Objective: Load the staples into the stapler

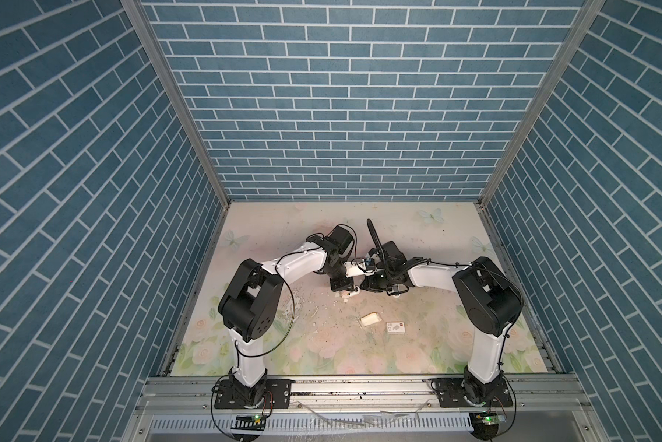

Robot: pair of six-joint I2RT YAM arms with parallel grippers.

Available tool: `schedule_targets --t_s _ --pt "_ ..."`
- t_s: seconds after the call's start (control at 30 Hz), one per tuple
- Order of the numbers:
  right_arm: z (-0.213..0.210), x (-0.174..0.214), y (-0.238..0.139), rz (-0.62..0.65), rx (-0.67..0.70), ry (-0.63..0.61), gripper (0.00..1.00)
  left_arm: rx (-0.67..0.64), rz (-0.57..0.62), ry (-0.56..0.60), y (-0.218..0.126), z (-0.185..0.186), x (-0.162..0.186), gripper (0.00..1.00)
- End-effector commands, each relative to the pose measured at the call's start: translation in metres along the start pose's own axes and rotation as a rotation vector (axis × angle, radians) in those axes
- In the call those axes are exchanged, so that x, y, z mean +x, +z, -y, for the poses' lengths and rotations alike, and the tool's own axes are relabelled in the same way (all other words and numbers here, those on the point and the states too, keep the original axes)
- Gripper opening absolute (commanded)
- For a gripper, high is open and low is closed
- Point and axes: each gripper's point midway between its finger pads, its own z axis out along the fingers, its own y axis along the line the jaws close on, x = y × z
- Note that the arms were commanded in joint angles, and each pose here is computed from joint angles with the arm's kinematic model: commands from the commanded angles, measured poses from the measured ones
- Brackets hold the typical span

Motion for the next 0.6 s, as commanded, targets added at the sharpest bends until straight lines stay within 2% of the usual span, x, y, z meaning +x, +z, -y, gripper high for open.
schedule_targets --t_s 0.0,0.57 --pt "0.020 0.006 -0.008 -0.007 0.090 0.029 0.08 0.026 -0.059 -0.012 0.008 0.006 0.010 0.14" --pt "0.013 -0.032 -0.084 0.175 0.166 -0.003 0.08 0.025 -0.082 0.006 0.012 0.008 0.005 0.13"
